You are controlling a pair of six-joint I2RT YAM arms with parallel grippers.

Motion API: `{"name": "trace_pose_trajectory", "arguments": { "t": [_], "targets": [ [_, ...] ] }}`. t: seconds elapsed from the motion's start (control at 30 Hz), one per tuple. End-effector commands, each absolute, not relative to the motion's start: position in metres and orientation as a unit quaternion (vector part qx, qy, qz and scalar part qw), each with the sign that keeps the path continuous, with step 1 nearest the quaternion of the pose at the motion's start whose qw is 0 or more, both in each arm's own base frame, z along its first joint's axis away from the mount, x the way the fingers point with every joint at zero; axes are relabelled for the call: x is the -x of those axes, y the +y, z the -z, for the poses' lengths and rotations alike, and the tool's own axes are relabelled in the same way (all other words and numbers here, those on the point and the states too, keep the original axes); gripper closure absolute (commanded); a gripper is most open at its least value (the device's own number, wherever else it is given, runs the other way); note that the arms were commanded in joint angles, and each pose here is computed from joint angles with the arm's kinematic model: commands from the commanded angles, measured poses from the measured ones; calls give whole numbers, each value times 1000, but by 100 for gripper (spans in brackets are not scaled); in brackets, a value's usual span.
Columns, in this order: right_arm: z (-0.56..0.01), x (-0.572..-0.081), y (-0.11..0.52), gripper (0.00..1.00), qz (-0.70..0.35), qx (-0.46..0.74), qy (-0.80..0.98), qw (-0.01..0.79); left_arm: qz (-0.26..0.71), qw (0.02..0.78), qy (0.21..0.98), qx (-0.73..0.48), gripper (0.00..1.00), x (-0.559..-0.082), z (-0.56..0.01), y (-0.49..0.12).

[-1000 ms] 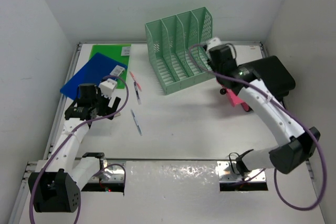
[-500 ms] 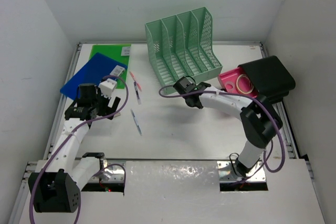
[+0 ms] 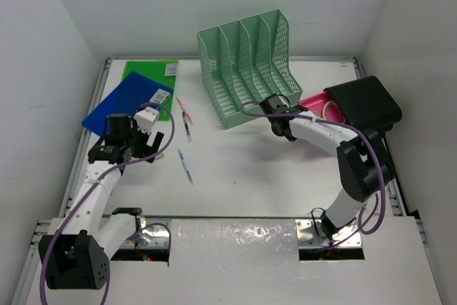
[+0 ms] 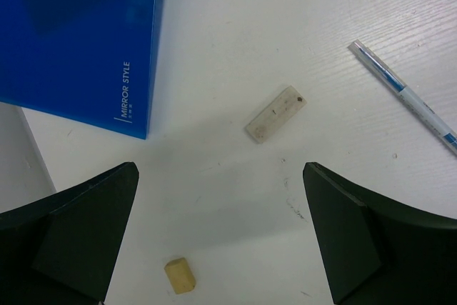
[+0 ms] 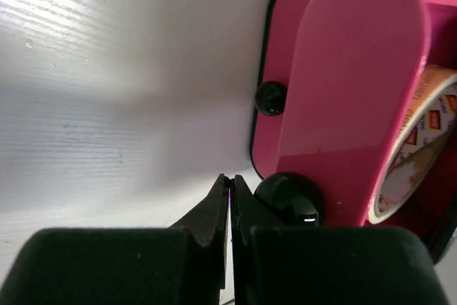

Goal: Organize the desk

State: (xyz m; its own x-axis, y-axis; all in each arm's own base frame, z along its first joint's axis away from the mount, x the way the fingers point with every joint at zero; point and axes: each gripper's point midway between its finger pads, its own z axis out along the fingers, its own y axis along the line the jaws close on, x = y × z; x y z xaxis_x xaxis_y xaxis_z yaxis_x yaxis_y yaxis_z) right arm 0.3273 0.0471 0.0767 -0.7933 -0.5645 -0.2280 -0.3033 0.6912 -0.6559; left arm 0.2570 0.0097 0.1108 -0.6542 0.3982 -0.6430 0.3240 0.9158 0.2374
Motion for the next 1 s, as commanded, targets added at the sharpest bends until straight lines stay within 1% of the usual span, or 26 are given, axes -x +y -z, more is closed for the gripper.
{"name": "trace_pose_trajectory", "arguments": {
  "t": [0.0,0.2,0.37,0.53,0.7,0.97],
  "targets": [
    [-102,-337,38,100,333,206,884,255,-58,408,890,-195,0,-273,-137,8],
    [-120,-347,22,100,352,167,879,274,-61,408,890,-196,0,-272,-138,9],
    [-124,-354,-10,100,358,138,886,260,-66,409,888,-199,0,-270,-140,10],
    [-136,-361,-33,100,367,97,884,273,-69,410,888,-199,0,-270,-141,11],
    [-145,-371,-43,100,364,85,884,282,-70,407,889,-198,0,-268,-139,12],
    [-145,-370,-54,100,372,73,884,275,-76,402,890,-200,0,-266,-135,14]
  ]
}}
